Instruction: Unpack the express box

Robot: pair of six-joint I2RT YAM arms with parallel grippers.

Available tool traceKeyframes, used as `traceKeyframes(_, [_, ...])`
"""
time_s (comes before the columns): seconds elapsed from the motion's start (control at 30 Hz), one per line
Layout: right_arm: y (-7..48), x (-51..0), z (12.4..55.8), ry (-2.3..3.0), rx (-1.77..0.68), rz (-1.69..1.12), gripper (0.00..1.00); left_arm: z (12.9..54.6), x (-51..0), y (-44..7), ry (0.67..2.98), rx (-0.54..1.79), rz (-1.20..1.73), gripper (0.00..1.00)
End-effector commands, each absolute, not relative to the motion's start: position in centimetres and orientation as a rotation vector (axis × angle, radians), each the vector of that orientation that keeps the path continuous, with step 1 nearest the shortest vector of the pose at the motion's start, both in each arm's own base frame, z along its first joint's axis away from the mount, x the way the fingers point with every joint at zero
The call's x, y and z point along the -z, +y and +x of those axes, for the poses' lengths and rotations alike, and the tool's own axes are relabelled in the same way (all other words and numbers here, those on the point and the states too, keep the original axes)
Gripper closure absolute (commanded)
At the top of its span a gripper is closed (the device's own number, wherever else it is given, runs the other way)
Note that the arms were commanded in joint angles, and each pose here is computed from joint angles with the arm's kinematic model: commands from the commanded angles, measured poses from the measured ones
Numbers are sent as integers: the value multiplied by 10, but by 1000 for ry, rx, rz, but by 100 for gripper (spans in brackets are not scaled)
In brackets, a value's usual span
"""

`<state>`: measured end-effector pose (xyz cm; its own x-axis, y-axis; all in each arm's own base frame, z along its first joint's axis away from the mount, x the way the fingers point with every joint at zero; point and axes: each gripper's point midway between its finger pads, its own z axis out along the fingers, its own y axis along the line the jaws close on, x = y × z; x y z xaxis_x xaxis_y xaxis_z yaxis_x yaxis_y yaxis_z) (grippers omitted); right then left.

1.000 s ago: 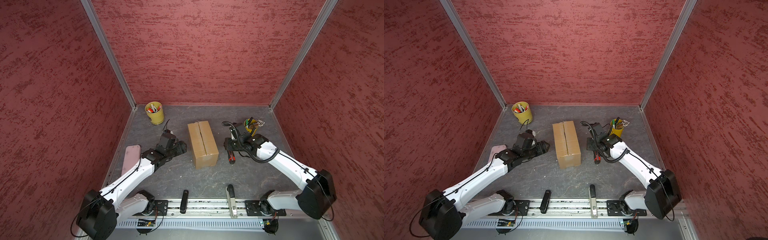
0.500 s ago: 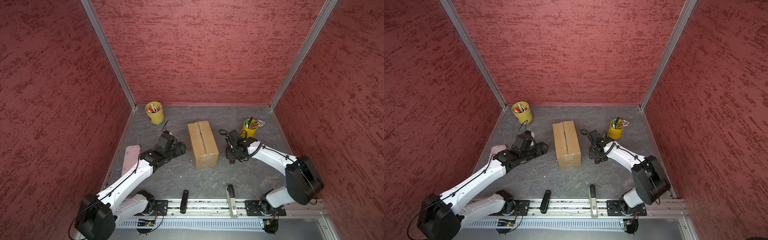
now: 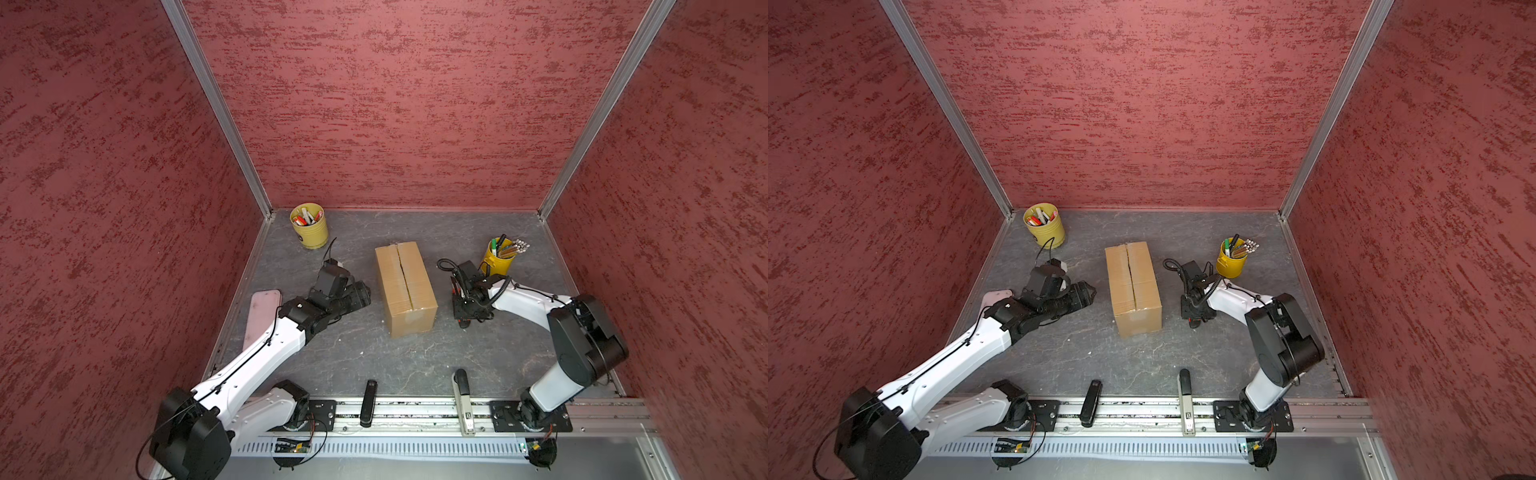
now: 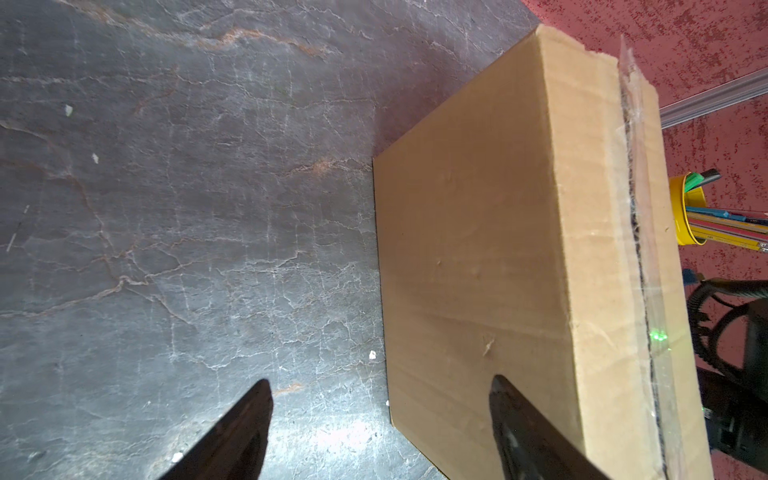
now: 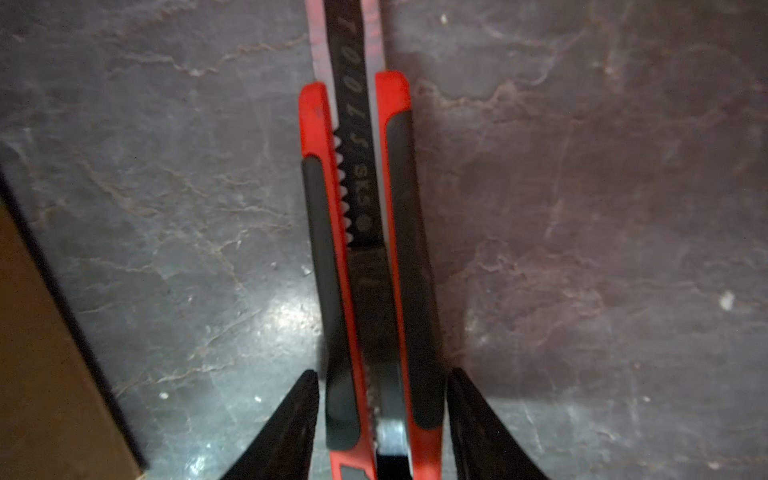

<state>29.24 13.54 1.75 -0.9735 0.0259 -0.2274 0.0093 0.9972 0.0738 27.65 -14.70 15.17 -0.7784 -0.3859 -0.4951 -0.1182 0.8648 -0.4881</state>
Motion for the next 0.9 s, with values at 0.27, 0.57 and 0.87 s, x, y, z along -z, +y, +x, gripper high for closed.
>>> traceKeyframes(0.27, [135, -26, 297, 2894, -100, -19, 89, 288, -186, -151, 2371, 603, -343, 16])
traceKeyframes(0.57, [137, -112, 305, 2766, -164, -54, 97, 299, -239, -195, 2310, 828, -146, 3])
traceKeyframes(0.87, [137, -197, 298, 2637, -235, -100, 100, 314, -283, -254, 2212, 1009, 28, 3])
